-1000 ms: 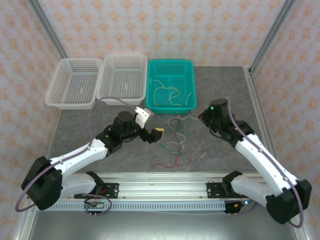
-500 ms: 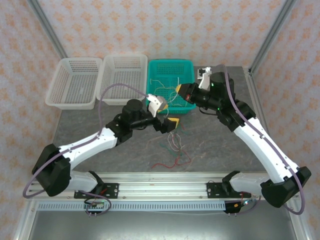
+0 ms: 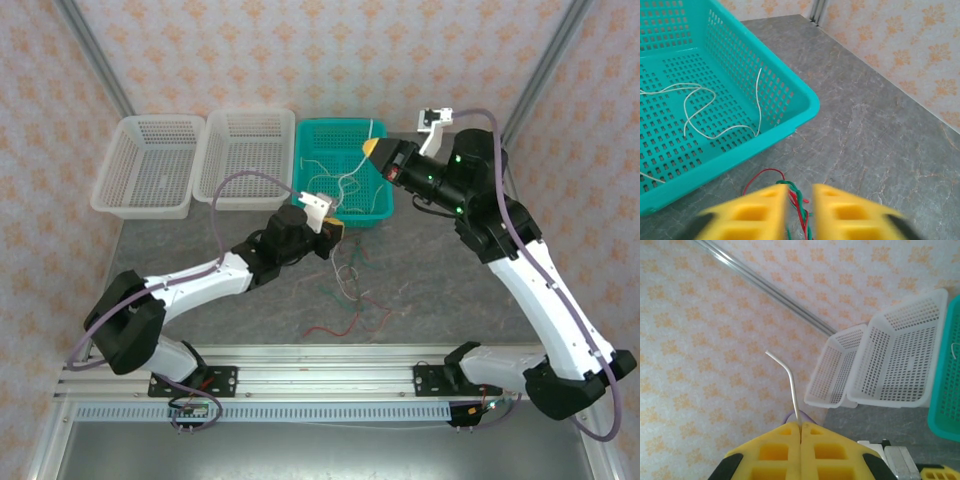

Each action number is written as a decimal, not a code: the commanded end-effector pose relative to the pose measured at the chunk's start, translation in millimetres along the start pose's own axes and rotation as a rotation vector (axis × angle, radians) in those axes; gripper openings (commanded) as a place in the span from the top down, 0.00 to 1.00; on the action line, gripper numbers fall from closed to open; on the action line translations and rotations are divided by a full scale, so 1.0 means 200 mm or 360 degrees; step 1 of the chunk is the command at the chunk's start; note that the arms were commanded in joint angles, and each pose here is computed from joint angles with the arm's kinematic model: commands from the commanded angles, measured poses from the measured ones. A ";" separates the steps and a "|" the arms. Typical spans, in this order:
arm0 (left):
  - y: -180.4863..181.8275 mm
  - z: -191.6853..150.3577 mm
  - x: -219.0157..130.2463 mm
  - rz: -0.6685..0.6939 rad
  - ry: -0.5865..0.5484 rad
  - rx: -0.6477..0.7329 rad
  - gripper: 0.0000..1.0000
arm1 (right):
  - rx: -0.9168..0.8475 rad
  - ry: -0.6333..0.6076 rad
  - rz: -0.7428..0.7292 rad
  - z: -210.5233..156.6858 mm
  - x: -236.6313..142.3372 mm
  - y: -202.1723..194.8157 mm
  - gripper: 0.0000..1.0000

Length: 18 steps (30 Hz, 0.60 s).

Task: Untangle the cables
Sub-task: Place the cable into the container.

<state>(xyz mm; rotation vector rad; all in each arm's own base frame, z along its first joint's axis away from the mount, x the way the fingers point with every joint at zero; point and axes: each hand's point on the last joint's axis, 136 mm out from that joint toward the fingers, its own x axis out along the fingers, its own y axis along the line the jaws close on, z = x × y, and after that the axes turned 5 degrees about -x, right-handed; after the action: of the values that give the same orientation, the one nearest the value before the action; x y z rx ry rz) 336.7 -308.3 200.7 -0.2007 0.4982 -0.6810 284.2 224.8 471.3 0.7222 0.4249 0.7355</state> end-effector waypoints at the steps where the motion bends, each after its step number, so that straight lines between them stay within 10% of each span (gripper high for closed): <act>1: -0.06 0.16 -0.12 -0.0033 -0.0115 -0.0029 1.00 | -0.0042 -0.0041 -0.0184 0.01 -0.05 -0.10 1.00; 12: -0.25 0.71 -0.54 -0.0026 -0.0306 0.0290 1.00 | -0.0129 0.0214 -0.0910 -0.42 -0.08 -0.83 0.37; 18: -0.26 0.98 -0.46 0.0079 -0.0457 0.0444 1.00 | 0.0052 0.0068 -0.1025 -0.49 -0.21 -0.98 0.27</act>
<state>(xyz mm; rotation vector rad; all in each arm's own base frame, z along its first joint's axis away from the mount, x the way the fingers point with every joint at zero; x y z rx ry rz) 319.5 -283.2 441.8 -0.1402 0.0929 -0.7215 289.0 155.8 247.5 0.4721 0.7755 0.2030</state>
